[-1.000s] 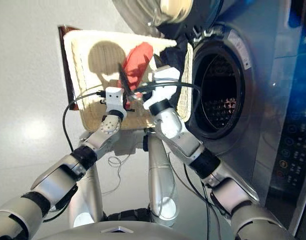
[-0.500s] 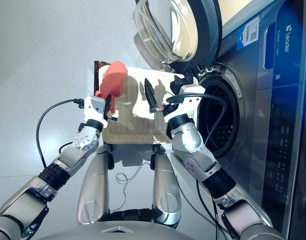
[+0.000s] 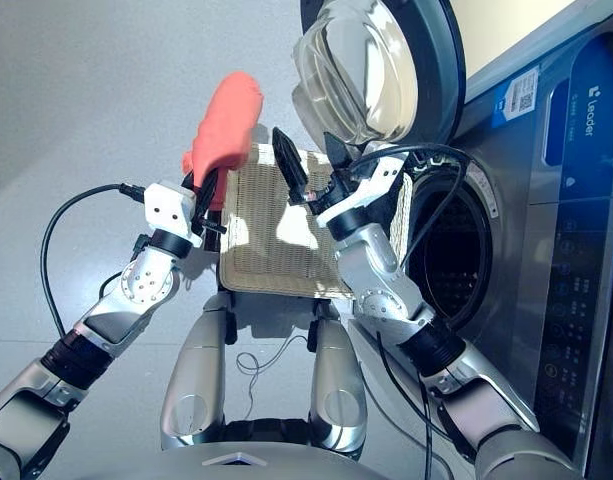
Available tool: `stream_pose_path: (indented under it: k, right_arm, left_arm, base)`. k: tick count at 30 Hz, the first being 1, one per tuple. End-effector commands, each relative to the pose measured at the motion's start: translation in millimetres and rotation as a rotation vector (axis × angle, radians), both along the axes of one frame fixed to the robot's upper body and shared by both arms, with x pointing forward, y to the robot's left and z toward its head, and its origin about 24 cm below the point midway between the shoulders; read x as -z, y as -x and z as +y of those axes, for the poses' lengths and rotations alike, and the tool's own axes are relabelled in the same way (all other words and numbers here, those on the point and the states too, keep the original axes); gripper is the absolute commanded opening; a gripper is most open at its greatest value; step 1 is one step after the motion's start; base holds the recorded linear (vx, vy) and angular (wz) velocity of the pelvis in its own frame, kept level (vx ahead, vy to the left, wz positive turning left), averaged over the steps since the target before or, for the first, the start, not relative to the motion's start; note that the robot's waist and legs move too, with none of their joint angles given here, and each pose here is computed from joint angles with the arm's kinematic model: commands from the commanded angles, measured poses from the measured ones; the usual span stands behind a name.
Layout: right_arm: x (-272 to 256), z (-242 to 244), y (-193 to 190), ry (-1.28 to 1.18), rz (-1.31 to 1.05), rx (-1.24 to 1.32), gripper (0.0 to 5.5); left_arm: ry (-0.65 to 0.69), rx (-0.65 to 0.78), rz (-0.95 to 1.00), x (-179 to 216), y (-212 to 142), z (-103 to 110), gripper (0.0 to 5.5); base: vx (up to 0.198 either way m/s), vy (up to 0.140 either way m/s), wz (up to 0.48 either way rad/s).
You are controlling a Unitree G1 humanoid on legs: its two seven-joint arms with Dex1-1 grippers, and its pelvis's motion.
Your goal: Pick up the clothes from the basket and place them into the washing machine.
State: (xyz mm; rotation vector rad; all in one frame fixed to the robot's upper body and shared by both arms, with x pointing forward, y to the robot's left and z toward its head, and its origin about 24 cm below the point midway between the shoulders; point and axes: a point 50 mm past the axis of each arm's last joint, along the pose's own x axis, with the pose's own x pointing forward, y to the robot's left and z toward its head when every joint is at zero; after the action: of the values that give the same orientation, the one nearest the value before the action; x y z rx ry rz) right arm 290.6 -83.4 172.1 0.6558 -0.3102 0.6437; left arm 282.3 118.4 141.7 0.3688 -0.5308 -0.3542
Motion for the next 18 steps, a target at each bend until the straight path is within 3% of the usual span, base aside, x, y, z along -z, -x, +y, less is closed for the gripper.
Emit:
stream_pose_path:
  k: [1, 18]
  right_arm:
    - [-42.1, 12.9, 12.3, -0.085, -0.160, -0.140, 5.50]
    - [-59.6, 42.7, 6.2, -0.083, -0.154, -0.278, 5.50]
  left_arm:
    - [0.004, 0.202, -0.273, -42.8, 27.6, -29.2, 0.00]
    - [-0.106, 0.255, -0.418, -55.8, 33.0, -45.3, 0.00]
  base:
    - [0.000, 0.000, 0.000]
    - [0.000, 0.000, 0.000]
